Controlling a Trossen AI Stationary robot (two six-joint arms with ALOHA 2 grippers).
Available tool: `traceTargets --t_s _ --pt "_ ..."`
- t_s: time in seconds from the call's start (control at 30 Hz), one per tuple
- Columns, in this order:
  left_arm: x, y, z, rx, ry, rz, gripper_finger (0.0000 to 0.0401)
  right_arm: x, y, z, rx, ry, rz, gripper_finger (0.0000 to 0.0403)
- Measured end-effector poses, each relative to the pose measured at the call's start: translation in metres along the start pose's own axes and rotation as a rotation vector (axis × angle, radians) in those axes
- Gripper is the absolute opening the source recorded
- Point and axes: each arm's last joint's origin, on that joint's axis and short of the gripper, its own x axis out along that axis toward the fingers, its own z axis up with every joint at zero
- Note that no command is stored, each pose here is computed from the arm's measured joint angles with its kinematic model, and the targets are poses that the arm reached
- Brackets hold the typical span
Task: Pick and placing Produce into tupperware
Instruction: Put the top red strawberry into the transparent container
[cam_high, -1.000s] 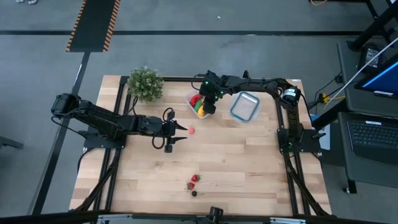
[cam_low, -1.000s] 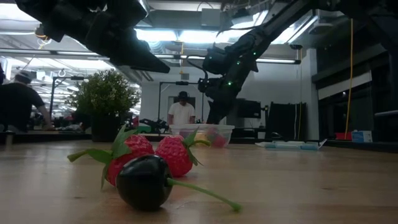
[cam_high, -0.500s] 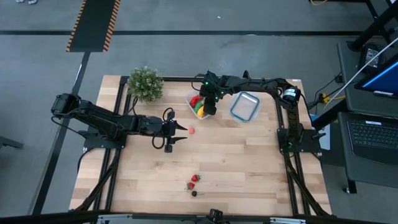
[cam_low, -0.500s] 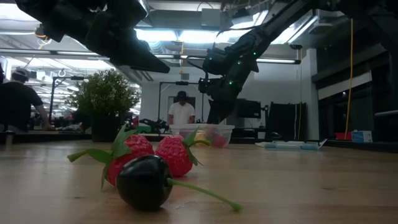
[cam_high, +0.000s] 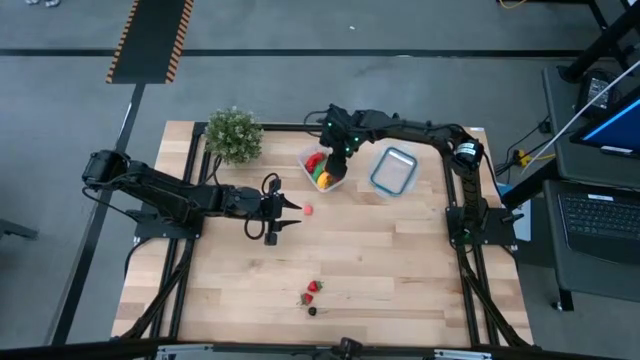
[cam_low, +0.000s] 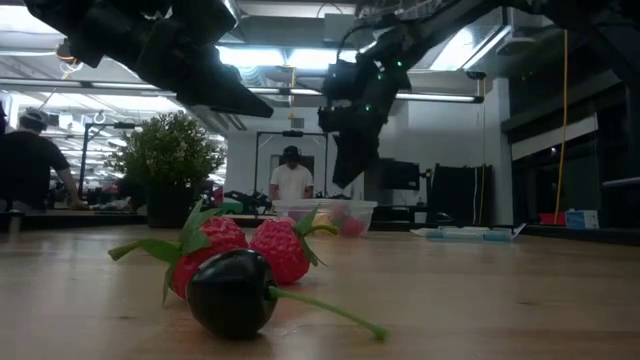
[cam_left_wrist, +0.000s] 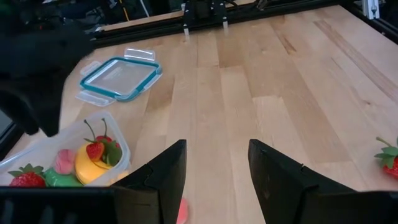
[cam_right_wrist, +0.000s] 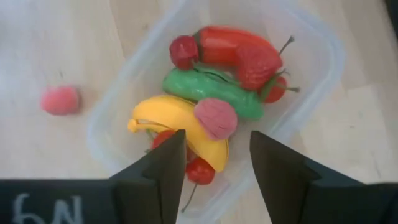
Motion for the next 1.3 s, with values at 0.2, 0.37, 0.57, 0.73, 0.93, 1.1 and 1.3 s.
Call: traceTargets --t_s 0.2,0.37,0.57,0.73,0.93,1.1,1.3 --pt "0.000 0.000 0.000 0.000 0.000 0.000 0.0165 -0.008 0.011 0.006 -0.053 -0.033 0.010 0.0178" --pt "0.000 0.000 0.000 0.000 -0.001 -0.001 0.0165 -0.012 0.031 0.001 -0.117 -0.042 0.101 0.0178" --pt "0.000 -0.002 0.000 -0.016 -0.004 -0.017 0.0165 -0.039 0.050 -0.013 -0.179 -0.200 0.103 0.0178" --pt "0.000 -0.003 0.001 -0.106 -0.008 -0.020 0.0165 -0.061 0.066 -0.051 -0.195 -0.341 0.119 0.0178" --pt "0.000 -0.003 0.001 -0.130 -0.009 -0.020 0.0165 -0.082 0.079 -0.101 -0.203 -0.504 0.148 0.0178" --pt "0.000 -0.003 0.001 -0.133 -0.012 -0.014 0.0165 -0.089 0.082 -0.140 -0.209 -0.642 0.165 0.0178" --pt "-0.001 -0.006 0.002 -0.129 -0.014 -0.026 0.0165 -0.081 0.082 -0.180 -0.223 -0.800 0.188 0.0178"
